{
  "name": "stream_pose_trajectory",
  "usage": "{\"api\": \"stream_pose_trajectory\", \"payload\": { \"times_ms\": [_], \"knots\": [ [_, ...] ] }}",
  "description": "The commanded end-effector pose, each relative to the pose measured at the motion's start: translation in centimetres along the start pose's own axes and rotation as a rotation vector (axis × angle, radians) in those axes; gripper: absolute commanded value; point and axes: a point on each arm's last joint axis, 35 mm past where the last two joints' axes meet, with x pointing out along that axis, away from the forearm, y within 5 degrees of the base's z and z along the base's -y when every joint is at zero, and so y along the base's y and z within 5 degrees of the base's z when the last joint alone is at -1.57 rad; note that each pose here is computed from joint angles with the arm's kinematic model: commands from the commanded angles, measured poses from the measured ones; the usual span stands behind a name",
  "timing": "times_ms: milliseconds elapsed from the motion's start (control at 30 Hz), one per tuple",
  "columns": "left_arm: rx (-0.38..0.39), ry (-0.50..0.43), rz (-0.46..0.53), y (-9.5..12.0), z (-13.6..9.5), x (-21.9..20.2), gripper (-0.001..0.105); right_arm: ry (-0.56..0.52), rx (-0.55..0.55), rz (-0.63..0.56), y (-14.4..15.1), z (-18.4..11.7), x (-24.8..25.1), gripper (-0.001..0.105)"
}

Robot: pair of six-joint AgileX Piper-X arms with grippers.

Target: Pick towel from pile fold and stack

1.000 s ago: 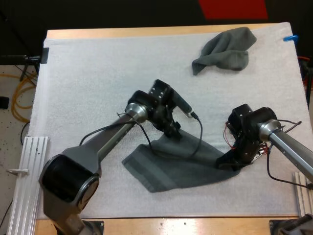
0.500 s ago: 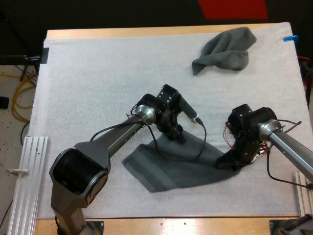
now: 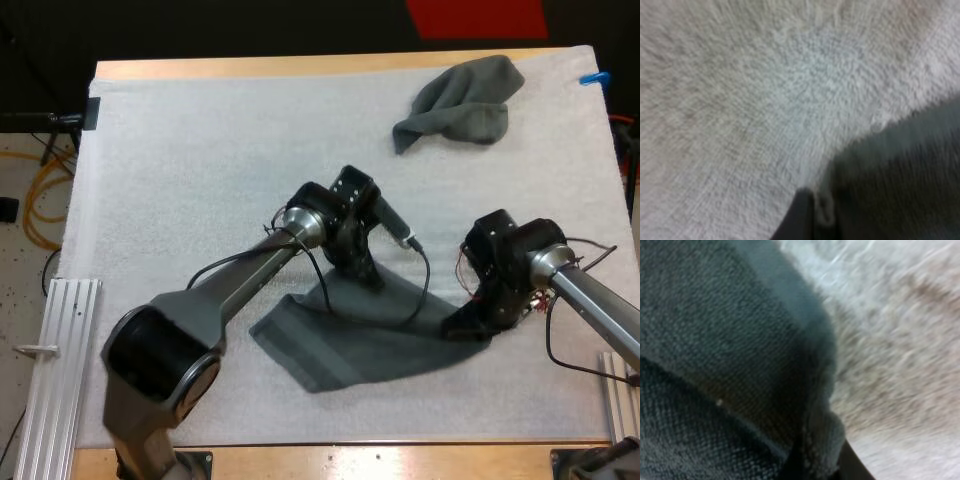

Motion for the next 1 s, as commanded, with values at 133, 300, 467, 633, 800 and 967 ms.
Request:
{"api": "stream_pose_trajectory", "payload": {
  "times_ms": [133,300,467,633,800,967],
  "knots": [
    [0.021,-0.192,0.048,-0.9,1.4,-8.6,0.000,-0.210,-0.004,-0.276,-0.1,0.7,-6.2,0.000],
    [0.002,-0.361,0.118,-0.6,0.7,-15.8,0.000,-0.487,0.004,-0.387,0.7,0.7,-13.4,0.000],
    [-0.062,-0.525,0.143,0.1,-1.4,-22.3,0.000,-0.664,0.005,-0.424,1.8,-0.4,-19.1,0.000],
    [-0.073,-0.637,0.158,-0.4,-4.6,-27.4,0.000,-0.806,-0.044,-0.345,3.2,-2.5,-23.0,0.000],
    [-0.094,-0.597,0.077,-2.3,-7.4,-29.2,0.000,-0.803,-0.098,-0.298,5.1,-5.0,-24.1,0.000],
    [-0.116,-0.569,0.030,-4.5,-9.6,-30.4,0.000,-0.757,-0.144,-0.260,7.0,-8.1,-24.3,0.000]
  ]
}}
